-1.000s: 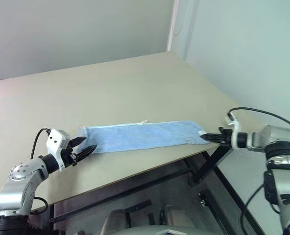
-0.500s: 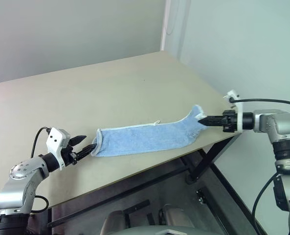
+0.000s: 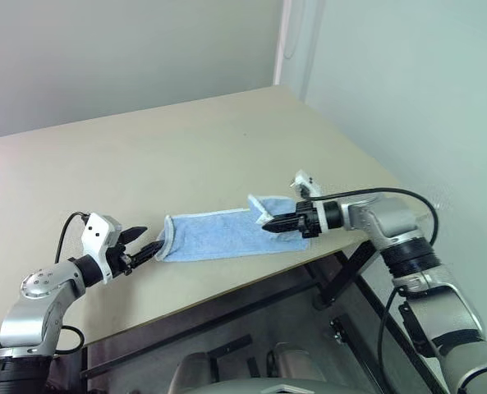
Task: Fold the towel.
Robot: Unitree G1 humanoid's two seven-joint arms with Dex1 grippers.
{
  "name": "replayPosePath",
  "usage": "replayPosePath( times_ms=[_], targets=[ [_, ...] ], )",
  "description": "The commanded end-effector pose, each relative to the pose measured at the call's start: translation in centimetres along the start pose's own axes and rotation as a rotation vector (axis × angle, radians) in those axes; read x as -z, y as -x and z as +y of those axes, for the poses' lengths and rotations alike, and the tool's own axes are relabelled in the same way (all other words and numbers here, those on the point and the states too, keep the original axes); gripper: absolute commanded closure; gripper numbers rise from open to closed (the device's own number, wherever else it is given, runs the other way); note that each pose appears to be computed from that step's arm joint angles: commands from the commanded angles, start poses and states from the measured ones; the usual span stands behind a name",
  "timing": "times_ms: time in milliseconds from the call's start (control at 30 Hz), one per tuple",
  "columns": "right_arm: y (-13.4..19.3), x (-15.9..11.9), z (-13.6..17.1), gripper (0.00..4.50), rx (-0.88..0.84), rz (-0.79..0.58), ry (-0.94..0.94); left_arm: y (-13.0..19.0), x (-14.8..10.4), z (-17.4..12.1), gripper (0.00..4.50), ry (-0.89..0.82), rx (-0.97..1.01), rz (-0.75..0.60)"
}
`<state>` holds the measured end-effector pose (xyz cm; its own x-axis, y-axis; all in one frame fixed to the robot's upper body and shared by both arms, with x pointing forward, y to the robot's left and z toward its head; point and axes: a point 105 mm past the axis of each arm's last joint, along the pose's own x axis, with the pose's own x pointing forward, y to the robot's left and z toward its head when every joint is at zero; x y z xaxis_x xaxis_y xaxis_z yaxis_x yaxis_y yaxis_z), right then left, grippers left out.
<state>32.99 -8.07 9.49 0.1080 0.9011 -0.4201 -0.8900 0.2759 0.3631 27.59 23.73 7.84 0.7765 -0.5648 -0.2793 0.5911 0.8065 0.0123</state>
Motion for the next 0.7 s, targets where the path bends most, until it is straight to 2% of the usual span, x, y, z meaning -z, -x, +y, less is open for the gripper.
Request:
replayPosePath(
  times_ms=[33, 133, 233, 367, 400, 567, 700],
  targets=[
    [-1.0, -1.0, 0.0, 4.25, -0.004, 0.01, 0.095, -0.1, -1.1, 0.3, 1.32, -0.036, -0.01, -0.029],
    [-1.2, -1.1, 0.5, 3.51, -0.043, -0.006, 0.125, -0.1, -1.2, 0.3, 1.32, -0.04, -0.013, -0.028],
    [-0.1, -2.3, 1.3, 2.41, -0.084, -0.073, 0.166, 0.3, -1.1, 0.5, 1.32, -0.041, -0.023, -0.026],
    [2.1, -5.4, 1.6, 0.97, -0.083, -0.281, 0.168, 0.7, -1.3, 0.8, 1.32, -0.041, -0.036, -0.029],
    [2.4, -5.9, 1.3, 0.97, -0.059, -0.331, 0.17, 0.8, -1.3, 0.9, 1.32, -0.041, -0.038, -0.03],
    [1.6, -5.7, -1.4, 0.97, 0.094, -0.414, 0.219, 1.0, -1.4, 1.1, 1.32, -0.039, -0.044, -0.026],
    [-0.1, -2.2, -2.4, 0.97, 0.077, -0.314, 0.2, 1.0, -1.4, 1.2, 1.32, -0.025, -0.048, -0.014]
  ],
)
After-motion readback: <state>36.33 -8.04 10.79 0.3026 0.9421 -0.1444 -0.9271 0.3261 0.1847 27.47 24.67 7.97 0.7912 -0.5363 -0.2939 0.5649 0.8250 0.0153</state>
